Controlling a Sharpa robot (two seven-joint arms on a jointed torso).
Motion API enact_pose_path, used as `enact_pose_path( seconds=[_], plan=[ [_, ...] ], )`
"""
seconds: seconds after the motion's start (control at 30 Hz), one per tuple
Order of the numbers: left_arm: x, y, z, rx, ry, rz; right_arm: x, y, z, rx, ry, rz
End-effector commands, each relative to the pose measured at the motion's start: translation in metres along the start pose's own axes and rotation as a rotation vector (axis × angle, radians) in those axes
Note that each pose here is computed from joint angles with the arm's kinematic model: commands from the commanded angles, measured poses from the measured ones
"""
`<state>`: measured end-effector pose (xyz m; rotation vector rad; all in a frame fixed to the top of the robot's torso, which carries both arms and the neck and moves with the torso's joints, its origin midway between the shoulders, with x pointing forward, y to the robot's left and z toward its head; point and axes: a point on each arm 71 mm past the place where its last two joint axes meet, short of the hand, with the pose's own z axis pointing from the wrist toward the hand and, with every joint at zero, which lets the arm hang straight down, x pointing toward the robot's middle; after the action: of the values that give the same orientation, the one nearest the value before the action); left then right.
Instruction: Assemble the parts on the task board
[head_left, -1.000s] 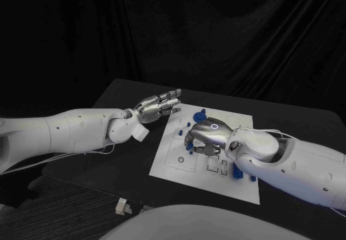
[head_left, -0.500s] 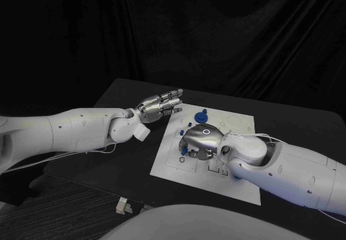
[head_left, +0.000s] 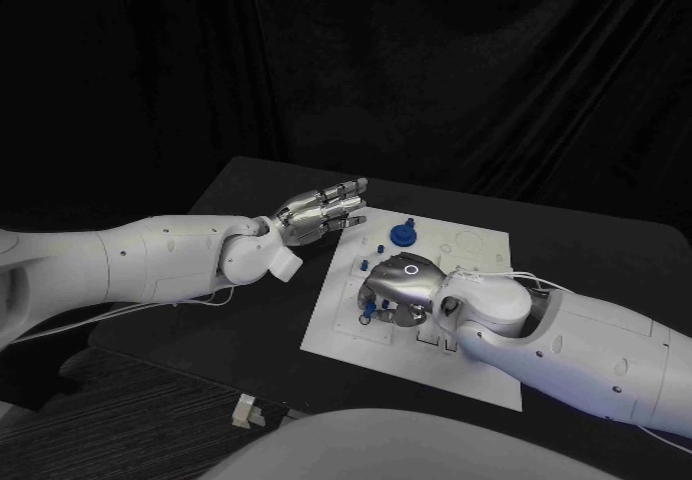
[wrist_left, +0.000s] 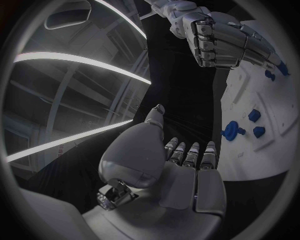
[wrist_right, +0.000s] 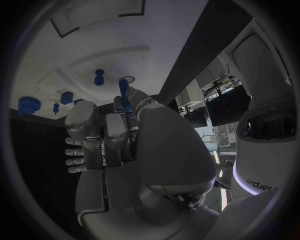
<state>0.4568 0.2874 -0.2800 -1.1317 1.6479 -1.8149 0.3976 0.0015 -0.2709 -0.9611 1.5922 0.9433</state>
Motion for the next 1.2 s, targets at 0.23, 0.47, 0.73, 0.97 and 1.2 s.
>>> enact_pose_path(
  seconds=[0.23, 0.47, 0.73, 0.97, 1.2],
  plan=[
    [0.0014, -0.0005, 0.0007, 0.013, 0.008, -0.013, 0.005, 0.003, 0.001, 0.011, 0.012, 0.004],
    [0.0015, -0.0003, 0.0011, 0.012, 0.01, -0.013, 0.007, 0.006, 0.003, 0.006, 0.009, 0.008],
    [0.0021, 0.0, 0.0019, 0.011, 0.014, -0.015, 0.008, 0.006, 0.004, 0.013, 0.007, 0.009],
    [0.0019, 0.0002, 0.0022, 0.009, 0.015, -0.015, 0.012, 0.004, 0.004, 0.028, 0.025, 0.013],
    [0.0019, 0.0004, 0.0028, 0.008, 0.016, -0.016, 0.015, 0.003, 0.003, 0.044, 0.051, 0.017]
  ],
)
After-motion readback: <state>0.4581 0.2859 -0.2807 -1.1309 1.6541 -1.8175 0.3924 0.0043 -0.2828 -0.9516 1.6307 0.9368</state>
